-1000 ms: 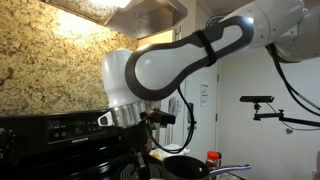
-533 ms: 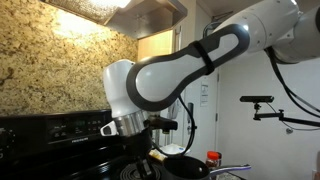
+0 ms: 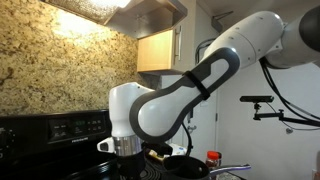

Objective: Remove the lid from the black pot

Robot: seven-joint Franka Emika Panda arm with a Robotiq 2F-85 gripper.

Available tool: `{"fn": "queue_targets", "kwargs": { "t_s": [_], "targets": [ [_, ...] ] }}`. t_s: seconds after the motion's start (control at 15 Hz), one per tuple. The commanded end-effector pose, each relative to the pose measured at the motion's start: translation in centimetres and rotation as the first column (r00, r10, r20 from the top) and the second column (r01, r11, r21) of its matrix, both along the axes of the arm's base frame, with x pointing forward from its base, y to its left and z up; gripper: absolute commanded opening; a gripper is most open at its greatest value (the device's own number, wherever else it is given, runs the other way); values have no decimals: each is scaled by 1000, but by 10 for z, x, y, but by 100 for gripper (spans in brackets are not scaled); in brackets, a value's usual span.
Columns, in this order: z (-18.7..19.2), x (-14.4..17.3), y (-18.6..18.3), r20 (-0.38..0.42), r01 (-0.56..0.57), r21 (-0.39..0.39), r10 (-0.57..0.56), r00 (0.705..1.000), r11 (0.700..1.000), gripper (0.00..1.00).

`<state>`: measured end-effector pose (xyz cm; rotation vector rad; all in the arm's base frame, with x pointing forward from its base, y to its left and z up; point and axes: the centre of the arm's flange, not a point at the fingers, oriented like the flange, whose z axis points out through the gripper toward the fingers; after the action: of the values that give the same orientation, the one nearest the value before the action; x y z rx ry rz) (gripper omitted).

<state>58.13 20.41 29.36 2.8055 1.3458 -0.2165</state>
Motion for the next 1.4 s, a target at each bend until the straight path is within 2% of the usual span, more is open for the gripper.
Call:
{"fn": "queue_targets", "kwargs": {
  "t_s": [0.0,0.13,0.2,0.33,0.6,0.8,0.93,1.07,1.33],
  "targets": [
    [-4,-2,-6,23,-42,51,41,999,998,5],
    [-5,-1,-5,24,-48,46,47,999,998,8],
    [-4,-1,-5,23,-45,46,44,999,998,45],
    [-1,-1,-5,20,-41,40,40,999,998,50],
    [9,2,-1,22,-45,22,45,999,999,76],
    [40,-1,0,12,16,-60,-15,1000,998,95],
    [72,-6,-2,13,78,-113,-77,997,990,100],
    [109,-15,-8,8,165,-149,-166,986,975,100],
    [166,-44,-38,28,391,-102,-390,920,915,100]
  ]
}}
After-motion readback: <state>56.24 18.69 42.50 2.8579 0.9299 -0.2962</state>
